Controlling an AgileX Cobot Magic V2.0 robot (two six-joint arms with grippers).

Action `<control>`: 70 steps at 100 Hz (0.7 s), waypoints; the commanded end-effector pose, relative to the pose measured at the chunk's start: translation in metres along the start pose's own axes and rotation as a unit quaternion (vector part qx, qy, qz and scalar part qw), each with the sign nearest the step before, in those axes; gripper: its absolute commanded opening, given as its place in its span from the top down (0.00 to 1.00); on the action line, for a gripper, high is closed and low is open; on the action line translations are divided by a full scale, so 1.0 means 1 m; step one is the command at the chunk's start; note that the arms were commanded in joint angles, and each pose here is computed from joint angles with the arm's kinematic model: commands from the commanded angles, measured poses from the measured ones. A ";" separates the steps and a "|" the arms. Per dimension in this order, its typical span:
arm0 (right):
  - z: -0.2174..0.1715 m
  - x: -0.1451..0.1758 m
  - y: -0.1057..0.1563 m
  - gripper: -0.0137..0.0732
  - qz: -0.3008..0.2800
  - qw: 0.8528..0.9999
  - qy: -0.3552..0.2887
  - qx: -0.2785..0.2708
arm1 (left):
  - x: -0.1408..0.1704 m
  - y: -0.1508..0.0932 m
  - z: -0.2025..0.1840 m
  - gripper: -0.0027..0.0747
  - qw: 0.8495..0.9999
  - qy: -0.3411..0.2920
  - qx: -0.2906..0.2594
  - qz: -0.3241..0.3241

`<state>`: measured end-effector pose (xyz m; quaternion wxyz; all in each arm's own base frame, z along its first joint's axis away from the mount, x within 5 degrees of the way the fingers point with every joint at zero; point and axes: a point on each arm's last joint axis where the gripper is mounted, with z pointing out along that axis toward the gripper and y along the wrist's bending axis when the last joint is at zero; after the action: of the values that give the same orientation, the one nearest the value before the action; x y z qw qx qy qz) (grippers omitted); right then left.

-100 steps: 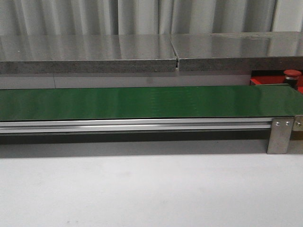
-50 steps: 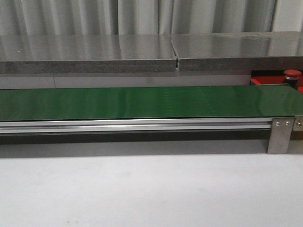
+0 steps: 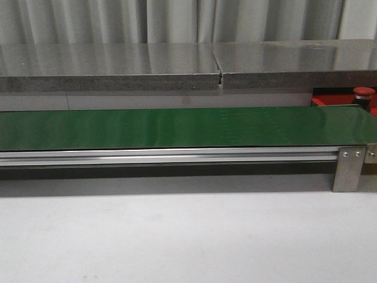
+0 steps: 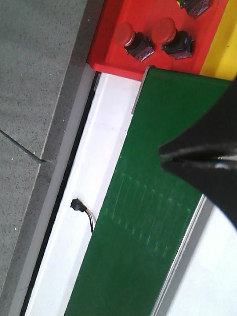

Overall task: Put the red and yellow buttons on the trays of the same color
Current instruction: 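Move the left gripper down over the red button on the table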

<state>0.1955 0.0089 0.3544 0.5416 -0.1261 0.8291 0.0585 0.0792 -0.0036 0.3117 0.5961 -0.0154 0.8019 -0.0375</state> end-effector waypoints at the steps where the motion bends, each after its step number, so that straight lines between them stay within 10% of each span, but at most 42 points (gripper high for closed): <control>1: -0.010 -0.016 -0.001 0.92 -0.004 0.999 -0.044 0.017 | -0.013 -0.002 -0.001 0.28 0.999 -0.040 0.007 -0.001; 36: -0.010 -0.016 -0.001 0.92 -0.004 0.999 -0.044 0.017 | -0.021 -0.001 0.000 0.26 0.997 -0.067 0.005 -0.035; 70: -0.010 -0.016 -0.001 0.92 -0.004 0.999 -0.044 0.017 | -0.075 0.039 0.078 0.26 0.981 0.007 -0.115 -0.157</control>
<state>0.1955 0.0089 0.3544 0.5416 -0.1261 0.8291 0.0585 0.1432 0.0218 0.3402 0.5550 -0.1667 0.8143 -0.0330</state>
